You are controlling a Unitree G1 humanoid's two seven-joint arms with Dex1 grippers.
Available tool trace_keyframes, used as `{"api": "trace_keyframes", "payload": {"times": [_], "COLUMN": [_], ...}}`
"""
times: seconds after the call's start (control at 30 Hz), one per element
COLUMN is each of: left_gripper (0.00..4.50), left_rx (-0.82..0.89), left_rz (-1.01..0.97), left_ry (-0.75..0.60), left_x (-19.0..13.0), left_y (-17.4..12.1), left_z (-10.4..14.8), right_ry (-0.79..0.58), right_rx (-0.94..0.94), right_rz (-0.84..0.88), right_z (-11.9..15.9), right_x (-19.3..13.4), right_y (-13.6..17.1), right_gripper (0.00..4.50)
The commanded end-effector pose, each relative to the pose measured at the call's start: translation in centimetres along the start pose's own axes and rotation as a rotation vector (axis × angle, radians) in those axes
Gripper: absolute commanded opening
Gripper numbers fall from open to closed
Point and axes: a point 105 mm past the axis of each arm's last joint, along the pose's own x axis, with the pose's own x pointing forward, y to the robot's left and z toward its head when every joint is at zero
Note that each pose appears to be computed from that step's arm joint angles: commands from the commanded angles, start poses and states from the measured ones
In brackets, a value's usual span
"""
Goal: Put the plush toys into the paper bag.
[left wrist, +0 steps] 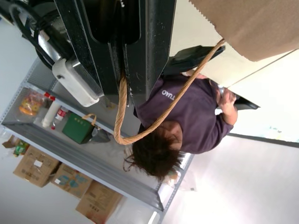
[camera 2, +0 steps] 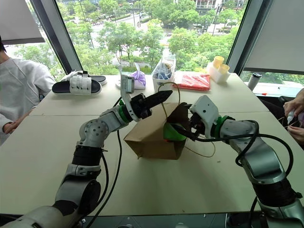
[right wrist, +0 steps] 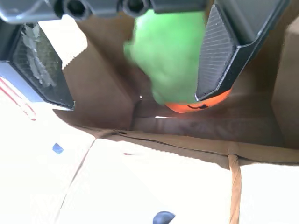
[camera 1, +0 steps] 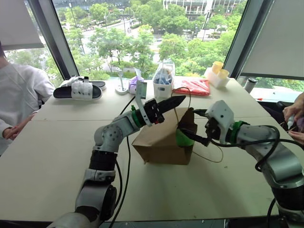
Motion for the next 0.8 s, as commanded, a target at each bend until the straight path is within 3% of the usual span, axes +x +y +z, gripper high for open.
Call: {"api": "trace_keyframes", "payload": {"times": [0.03,0.13,0.27,0.4,0.63,0.8], "left_gripper": [0.0,0.0,0.0,0.0,0.0,0.0], "left_rx": [0.041,0.042,0.046,0.041,0.03,0.031], "left_rz": [-0.041,-0.036,-0.032,-0.034,-0.038,-0.033], "left_ry": [-0.044,-0.05,-0.058,-0.062,-0.053,-0.051], "left_x": [0.4,0.2,-0.2,-0.2,0.0,-0.2], "left_y": [-0.8,-0.7,-0.7,-0.7,-0.8,-0.6], "left_z": [1.7,1.9,2.2,2.2,1.5,1.3], "right_ry": [-0.078,-0.089,-0.012,-0.043,-0.192,-0.204], "right_rx": [0.081,0.174,0.48,0.706,0.981,1.136], "right_rz": [-0.05,-0.093,-0.277,-0.366,-0.429,-0.41], "right_z": [1.6,1.3,-4.4,-8.4,-10.1,-11.5], "right_x": [-2.1,-3.5,-8.2,-9.9,-9.0,-7.1], "right_y": [-0.5,-1.0,-1.9,-0.2,1.3,3.3], "right_gripper": [4.47,4.47,4.47,4.47,4.47,4.47]}}
